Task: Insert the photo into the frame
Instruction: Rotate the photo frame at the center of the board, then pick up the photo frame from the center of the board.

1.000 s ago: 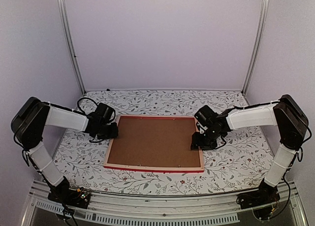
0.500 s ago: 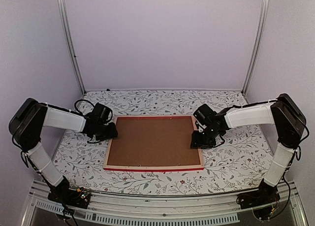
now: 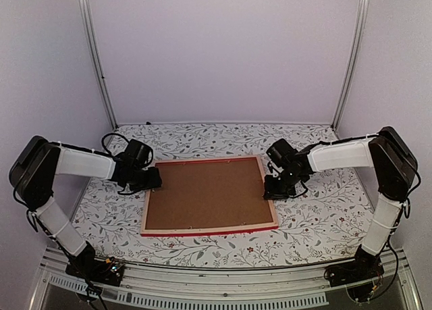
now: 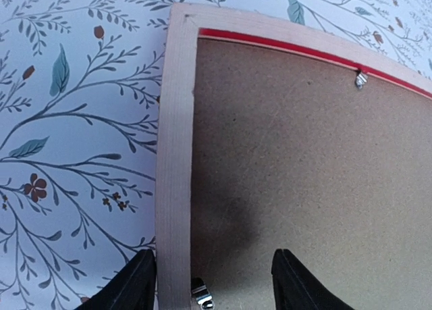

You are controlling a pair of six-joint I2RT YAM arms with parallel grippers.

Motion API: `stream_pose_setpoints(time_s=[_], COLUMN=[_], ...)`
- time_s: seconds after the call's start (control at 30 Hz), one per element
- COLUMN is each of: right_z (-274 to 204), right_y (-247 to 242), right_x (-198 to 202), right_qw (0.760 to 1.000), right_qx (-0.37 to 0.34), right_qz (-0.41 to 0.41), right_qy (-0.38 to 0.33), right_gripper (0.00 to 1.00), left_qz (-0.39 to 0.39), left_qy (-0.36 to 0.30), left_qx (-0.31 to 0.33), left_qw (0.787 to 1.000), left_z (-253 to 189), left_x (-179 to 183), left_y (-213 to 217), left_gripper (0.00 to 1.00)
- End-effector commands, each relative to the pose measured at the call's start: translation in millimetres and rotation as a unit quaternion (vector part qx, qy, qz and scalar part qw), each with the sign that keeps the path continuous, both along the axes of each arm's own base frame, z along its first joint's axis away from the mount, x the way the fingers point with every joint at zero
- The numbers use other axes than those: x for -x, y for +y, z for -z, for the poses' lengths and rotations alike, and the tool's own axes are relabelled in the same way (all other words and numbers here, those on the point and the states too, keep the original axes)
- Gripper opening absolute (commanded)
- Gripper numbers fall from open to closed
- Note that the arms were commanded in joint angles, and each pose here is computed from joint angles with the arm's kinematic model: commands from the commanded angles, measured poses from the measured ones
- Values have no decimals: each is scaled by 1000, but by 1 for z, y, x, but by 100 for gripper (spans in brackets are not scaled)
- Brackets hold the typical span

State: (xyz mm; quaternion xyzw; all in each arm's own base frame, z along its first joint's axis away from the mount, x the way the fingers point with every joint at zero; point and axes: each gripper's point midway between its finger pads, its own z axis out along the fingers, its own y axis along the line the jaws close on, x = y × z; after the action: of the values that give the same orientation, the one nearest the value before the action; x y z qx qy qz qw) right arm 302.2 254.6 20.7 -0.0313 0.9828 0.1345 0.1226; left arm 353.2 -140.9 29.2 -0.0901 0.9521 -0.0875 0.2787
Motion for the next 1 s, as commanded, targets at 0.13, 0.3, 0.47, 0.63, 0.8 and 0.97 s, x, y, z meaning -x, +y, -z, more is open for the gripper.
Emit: stream_pose_setpoints(time_s=[0.13,0.3,0.47,0.63,0.8,0.97], right_z=[12,8,3,-18,-43,-56], right_y=[-8,-19,-37,-49,-55,-61], right_x=[-17,-37,-67,-102,-109,-91], right_qw=[1000,1000,999,996,993,993], right_qx=[18,28,39,61,76,64], right_qz=[-5,1,13,12,6,12], right_qy=[2,-13,-29,-67,-95,-100], right_gripper=[16,14,16,33,54,62], left_qz=[33,71,200,339,452,534], left_qy=[-48,-82,-113,-118,-99,-81], left_qx=[-45,-53,-10,-17,-32,-35], left_qw=[997,993,973,933,886,841], left_z=[-44,-71,-89,-86,-71,-55], left_x=[1,7,28,60,94,123], left_y=[9,0,-70,-145,-199,-241], left_gripper=[74,80,87,89,89,89])
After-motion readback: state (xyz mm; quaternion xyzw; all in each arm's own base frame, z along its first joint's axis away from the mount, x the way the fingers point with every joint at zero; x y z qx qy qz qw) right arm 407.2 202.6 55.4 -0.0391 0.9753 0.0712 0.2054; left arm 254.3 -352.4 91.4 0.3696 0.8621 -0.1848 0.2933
